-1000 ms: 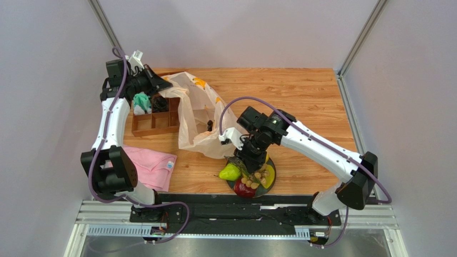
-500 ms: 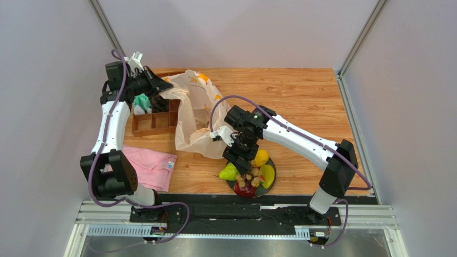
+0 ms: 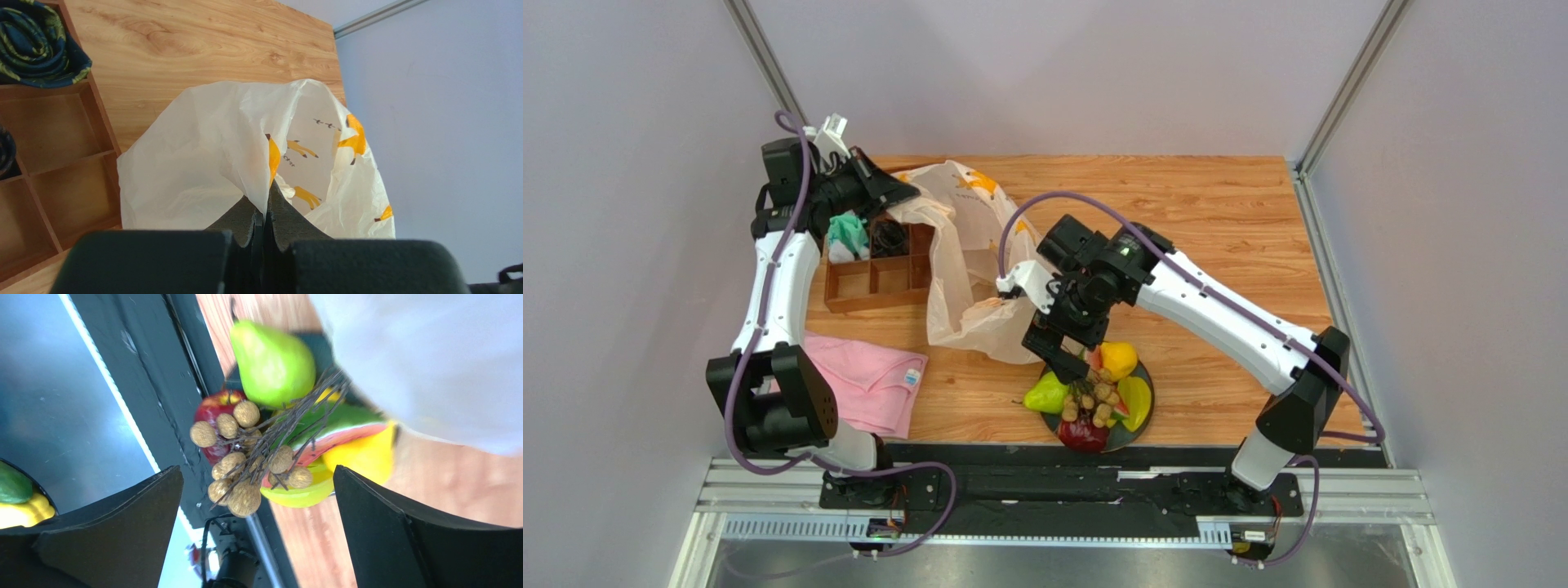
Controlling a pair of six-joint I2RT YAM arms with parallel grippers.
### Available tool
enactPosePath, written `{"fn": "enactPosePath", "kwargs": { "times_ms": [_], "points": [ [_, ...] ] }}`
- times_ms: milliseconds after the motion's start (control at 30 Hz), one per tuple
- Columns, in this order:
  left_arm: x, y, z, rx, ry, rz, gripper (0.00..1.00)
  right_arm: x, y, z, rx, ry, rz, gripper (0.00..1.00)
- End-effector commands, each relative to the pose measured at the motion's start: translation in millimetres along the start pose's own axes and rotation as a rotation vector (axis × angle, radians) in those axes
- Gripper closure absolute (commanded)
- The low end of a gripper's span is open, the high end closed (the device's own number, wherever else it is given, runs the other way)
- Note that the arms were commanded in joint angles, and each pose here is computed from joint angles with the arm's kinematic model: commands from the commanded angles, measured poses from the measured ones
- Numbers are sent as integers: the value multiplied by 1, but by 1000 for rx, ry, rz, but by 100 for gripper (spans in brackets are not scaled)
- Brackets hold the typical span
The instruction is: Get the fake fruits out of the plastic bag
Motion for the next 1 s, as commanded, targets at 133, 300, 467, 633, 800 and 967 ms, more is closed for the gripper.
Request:
{"fn": "enactPosePath", "kwargs": {
  "times_ms": [133,300,467,633,800,967],
  "points": [
    [-6,-24,25,85,-49,-113,100,-121,22,42,-160,-613,-163,0],
    [-9,-31,25,94,-42,-140,100,-116,-4,61,-87,-733,-438,0],
    [-9,-43,23,113,-15,-188,100,-79,-32,94,0,-677,-565,0],
    [-2,-56,22,139,2,-225,100,-28,-68,133,54,-607,-613,1],
    [5,-65,42,192,-15,-240,100,-56,-132,161,212,-734,-761,95],
    [-27,-119,83,408,-181,-338,100,-147,-131,164,150,-1012,-762,100]
  ]
}}
Point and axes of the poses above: each gripper's point midway between its finger pads, its own x axis out along the fingers, its own y axis along the line the jaws close on, z = x × y, the point moved 10 cm from there along -x, back along the fingers, and after that the axes turned 8 degrees about x, right-handed, at the moved point
